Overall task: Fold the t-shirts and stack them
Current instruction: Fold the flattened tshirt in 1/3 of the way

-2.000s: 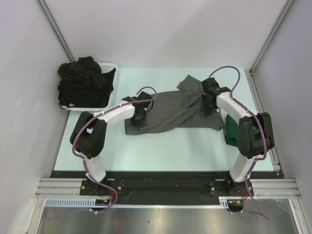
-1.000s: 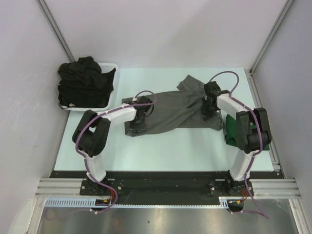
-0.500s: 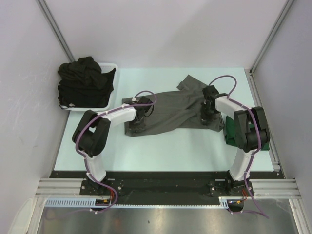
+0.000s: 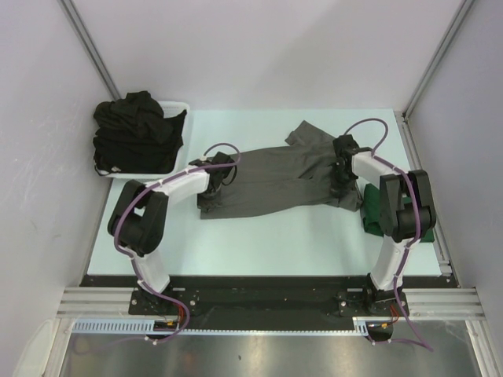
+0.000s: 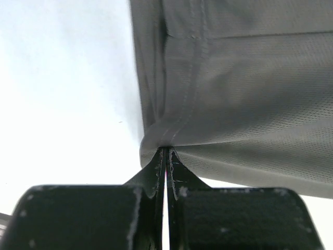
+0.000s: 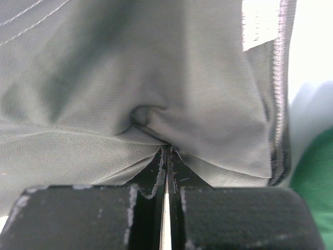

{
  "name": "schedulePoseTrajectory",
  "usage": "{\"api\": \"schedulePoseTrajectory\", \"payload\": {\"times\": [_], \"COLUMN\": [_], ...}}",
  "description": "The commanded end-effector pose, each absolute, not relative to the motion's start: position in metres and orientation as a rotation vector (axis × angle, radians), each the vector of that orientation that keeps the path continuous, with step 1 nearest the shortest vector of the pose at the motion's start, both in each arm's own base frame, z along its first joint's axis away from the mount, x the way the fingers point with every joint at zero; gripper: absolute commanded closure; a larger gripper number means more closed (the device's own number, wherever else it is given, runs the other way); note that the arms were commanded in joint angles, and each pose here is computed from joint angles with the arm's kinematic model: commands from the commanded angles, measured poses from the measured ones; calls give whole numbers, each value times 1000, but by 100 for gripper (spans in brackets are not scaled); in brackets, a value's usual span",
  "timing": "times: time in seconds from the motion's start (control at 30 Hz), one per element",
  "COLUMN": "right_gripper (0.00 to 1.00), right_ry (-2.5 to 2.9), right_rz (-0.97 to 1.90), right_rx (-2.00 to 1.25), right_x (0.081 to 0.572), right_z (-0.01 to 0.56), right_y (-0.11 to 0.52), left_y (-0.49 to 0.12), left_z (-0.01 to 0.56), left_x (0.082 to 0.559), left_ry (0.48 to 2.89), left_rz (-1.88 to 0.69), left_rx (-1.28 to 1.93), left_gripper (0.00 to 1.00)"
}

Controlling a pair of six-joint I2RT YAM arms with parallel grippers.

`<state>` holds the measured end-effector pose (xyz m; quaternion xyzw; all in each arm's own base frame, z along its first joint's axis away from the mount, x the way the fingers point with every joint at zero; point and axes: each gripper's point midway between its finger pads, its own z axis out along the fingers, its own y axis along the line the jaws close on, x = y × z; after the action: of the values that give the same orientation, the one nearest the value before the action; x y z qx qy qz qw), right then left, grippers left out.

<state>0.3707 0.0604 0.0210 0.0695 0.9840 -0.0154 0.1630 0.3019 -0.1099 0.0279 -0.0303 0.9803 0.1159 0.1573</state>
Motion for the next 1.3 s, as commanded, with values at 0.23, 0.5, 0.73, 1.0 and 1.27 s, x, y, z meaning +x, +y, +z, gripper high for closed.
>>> {"api": "schedulePoseTrajectory", "payload": {"times": [0.23,0.5,0.73,1.0,1.27], "right_gripper": [100,100,100,100,100], "right_ry": [2801,2760,2699,2678,2665], "right_rz": [-154,-35,60,44,36], "right_rx": [253,249,184,173,194], "right_x": [377,391,406,407,405], "right_z": [16,38,75,88,95], "right_y": [29,51,84,81,71], "left_y": [-101,-116,-142,-170,-175], "left_z": [44,62,73,58,36], "left_x": [305,320,335,326,315], "left_ry": [2758,2735,2709,2734,2757], "left_rz": [341,258,166,104,78], "left_rx": [-81,-86,-61,1,-14], "left_gripper": [100,100,100,100,100]}}
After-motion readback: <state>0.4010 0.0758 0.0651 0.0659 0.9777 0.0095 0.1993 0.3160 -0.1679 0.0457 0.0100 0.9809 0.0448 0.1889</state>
